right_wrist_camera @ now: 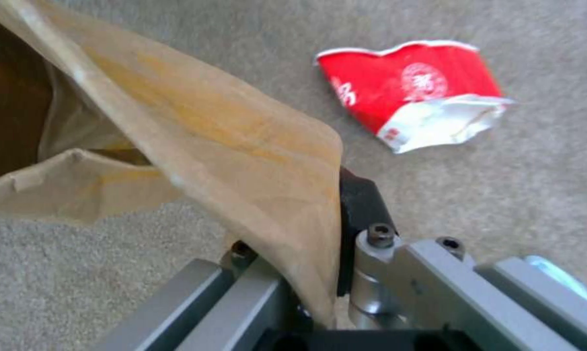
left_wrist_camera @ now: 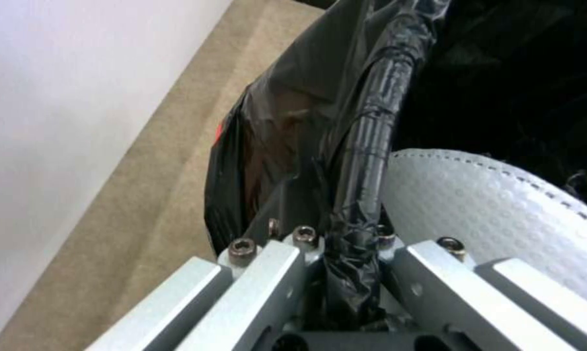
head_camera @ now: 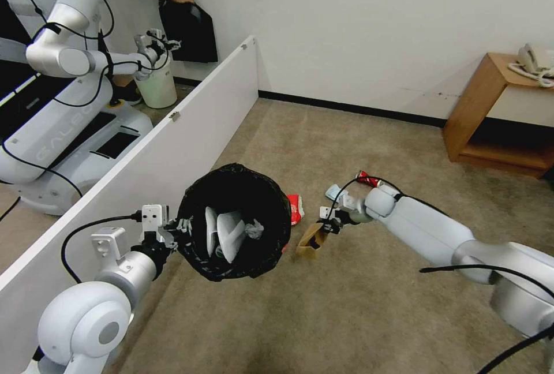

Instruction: Pick up the trash bin and place the garbage on the floor into it.

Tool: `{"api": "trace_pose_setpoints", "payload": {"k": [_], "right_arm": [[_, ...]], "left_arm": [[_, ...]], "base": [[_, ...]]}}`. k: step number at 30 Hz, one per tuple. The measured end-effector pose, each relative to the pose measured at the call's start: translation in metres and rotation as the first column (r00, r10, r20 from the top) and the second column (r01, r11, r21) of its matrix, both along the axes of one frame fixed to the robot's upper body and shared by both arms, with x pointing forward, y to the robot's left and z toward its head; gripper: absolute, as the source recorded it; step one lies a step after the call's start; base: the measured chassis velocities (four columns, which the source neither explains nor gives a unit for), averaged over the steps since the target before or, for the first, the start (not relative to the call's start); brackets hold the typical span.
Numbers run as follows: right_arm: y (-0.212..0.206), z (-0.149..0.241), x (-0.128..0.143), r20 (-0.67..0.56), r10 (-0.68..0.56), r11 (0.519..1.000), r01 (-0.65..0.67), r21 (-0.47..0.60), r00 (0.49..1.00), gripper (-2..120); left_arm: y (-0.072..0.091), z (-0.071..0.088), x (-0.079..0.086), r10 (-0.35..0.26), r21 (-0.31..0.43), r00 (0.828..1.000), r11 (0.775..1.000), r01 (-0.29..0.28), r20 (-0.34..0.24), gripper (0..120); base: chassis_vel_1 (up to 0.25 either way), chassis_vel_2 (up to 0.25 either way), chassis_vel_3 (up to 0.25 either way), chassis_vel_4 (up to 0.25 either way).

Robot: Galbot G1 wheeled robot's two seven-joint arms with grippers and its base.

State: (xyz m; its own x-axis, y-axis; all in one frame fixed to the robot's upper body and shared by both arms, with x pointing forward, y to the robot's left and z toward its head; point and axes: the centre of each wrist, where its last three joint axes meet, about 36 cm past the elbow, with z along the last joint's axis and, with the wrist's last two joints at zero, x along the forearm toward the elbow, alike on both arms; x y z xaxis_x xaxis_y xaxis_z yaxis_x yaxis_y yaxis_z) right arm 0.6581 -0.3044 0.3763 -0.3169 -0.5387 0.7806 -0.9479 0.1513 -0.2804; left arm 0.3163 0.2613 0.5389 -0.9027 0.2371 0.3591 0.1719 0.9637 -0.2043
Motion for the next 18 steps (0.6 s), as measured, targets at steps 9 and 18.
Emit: {"api": "trace_pose_setpoints", "payload": {"k": [9,18], "right_arm": [[-0.016,0.036,-0.009,0.033,-0.045,0.998,0.044,0.048,0.998,0],[-0.049,0.103,-0.034,0.126,-0.131,0.981,0.110,0.158,0.983,0]], "left_arm": [[-0.016,0.004,0.009,-0.049,-0.028,0.999,0.998,0.049,0.001,0],[-0.027,0.016,0.030,-0.092,-0.077,0.996,0.993,0.093,0.012,0]], "base": [[0.000,0.000,0.000,0.000],[0.000,0.000,0.000,0.000]]}}
